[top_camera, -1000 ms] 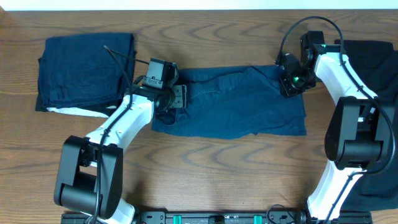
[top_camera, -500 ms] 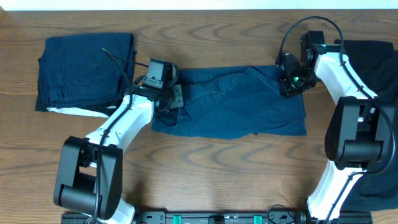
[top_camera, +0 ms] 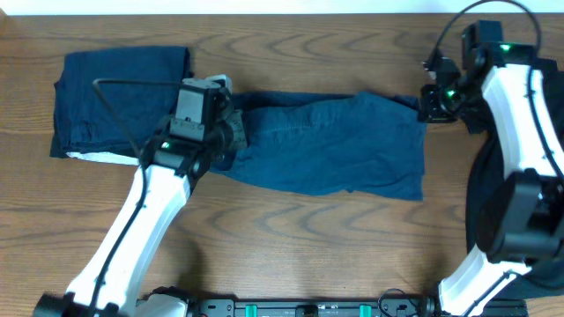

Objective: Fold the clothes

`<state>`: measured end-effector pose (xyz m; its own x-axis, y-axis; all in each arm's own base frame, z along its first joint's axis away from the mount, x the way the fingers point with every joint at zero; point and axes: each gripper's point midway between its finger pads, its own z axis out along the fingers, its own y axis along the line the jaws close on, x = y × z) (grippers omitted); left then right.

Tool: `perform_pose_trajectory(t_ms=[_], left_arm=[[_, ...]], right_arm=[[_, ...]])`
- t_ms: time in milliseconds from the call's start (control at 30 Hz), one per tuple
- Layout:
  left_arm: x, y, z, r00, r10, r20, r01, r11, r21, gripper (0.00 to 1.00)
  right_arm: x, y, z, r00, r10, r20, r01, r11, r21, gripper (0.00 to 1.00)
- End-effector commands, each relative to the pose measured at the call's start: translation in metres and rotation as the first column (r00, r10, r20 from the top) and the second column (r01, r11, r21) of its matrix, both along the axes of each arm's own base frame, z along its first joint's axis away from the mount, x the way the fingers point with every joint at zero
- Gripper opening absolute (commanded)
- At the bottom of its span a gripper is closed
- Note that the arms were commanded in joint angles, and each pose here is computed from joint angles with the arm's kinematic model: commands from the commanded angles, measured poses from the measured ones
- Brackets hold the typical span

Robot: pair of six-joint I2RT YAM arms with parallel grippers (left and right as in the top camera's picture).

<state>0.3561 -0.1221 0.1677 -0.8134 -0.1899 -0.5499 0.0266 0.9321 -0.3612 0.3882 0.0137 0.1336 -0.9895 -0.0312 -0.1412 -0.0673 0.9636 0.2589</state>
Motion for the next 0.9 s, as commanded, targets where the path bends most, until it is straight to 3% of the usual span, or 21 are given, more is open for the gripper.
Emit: perform_pose_trajectory(t_ms=[0, 367, 600, 867], left_arm=[[-0.01, 0.006, 0.017, 0.999, 0.042, -0.01, -0.042, 0.999, -0.014, 0.06], [-0.054, 0.019, -0.04, 0.955, 0.054, -0.293, -0.033, 0.997, 0.077, 0.06], [-0.086, 0.043, -0.067, 0.885, 0.132, -0.446, -0.034, 0.975, 0.221, 0.06], [-0.105, 0.053, -0.071, 0.847, 0.16, -0.507, -0.019, 0.962, 0.271, 0.06]], right_arm=[[-0.015, 0.004, 0.018, 0.991, -0.123, -0.052, 0.124, 0.992, 0.034, 0.01], [-0.062, 0.04, -0.028, 0.966, -0.075, -0.247, 0.083, 0.996, 0.024, 0.01], [-0.087, 0.04, -0.054, 0.939, -0.087, -0.334, 0.096, 0.995, 0.011, 0.01], [-0.096, 0.039, -0.054, 0.927, -0.087, -0.366, 0.093, 0.996, -0.002, 0.01]])
